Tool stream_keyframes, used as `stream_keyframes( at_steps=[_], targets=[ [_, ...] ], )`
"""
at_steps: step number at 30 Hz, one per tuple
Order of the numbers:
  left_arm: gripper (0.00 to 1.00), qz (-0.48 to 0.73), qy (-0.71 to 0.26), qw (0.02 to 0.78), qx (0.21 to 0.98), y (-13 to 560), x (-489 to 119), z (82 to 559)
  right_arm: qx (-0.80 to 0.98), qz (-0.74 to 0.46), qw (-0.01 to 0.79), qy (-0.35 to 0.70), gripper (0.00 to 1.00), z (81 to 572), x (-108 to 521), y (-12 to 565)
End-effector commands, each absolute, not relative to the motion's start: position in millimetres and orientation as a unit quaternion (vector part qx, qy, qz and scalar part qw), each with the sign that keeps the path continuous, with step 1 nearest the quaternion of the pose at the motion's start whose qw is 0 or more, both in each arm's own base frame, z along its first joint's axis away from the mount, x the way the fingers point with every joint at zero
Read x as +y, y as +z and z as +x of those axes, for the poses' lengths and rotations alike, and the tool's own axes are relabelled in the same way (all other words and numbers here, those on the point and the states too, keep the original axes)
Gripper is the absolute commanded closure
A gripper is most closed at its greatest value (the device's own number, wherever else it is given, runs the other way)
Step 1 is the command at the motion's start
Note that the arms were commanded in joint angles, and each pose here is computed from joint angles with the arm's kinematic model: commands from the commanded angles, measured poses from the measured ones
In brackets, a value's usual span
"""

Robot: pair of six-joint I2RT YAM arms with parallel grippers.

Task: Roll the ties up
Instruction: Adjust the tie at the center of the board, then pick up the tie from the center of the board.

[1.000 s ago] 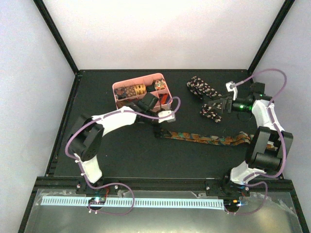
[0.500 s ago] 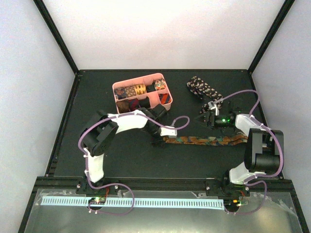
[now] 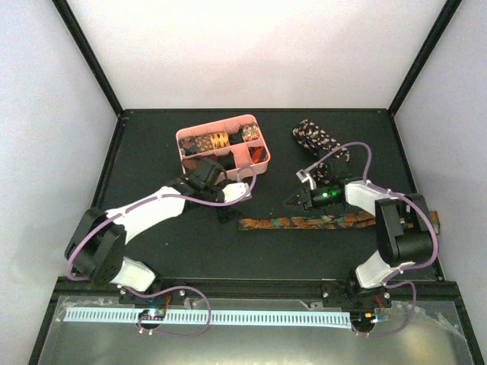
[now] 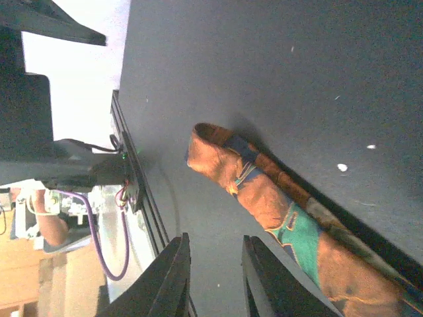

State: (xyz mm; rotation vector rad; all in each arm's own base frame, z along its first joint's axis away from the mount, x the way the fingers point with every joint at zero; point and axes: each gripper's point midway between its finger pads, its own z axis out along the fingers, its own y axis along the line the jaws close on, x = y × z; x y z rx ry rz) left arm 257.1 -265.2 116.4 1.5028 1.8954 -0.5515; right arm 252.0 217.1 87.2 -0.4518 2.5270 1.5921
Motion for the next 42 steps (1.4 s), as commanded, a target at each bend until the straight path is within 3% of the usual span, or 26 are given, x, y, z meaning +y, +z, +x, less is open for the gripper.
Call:
stream_keyframes(
  at_steps=[1, 7, 15, 28, 33, 37, 42],
  targets=[
    [0.18, 0.557, -0.271, 0.348, 0.703, 133.3, -270.3, 251.4, 0.833, -0.181, 0.046, 0.521, 0.80, 251.3, 241.5, 80.2],
    [0.17, 0.511, -0.373, 0.359, 0.686, 139.6, -286.3, 234.7, 0.828, -0.197, 0.033, 0.523, 0.84, 254.5, 262.4, 78.0],
    [0.15, 0.496, -0.337, 0.403, 0.692, 95.7, -271.9, 234.9, 0.835, -0.216, 0.003, 0.507, 0.88, 236.9, 275.8, 59.7],
    [0.16, 0.491, -0.328, 0.316, 0.743, 62.6, -279.8, 239.5, 0.860, -0.219, -0.032, 0.459, 0.89, 227.8, 267.2, 17.3],
    [0.18, 0.513, -0.327, 0.355, 0.710, 104.3, -285.4, 244.2, 0.866, -0.222, -0.039, 0.447, 0.90, 225.6, 263.6, 8.4],
    [0.22, 0.532, -0.354, 0.327, 0.696, 128.5, -292.3, 240.4, 0.868, -0.218, -0.046, 0.443, 0.90, 224.3, 262.2, 3.5],
    [0.22, 0.589, -0.239, 0.238, 0.734, 105.9, -277.4, 240.2, 0.870, -0.219, -0.048, 0.439, 0.90, 222.9, 260.5, 2.4]
  ],
)
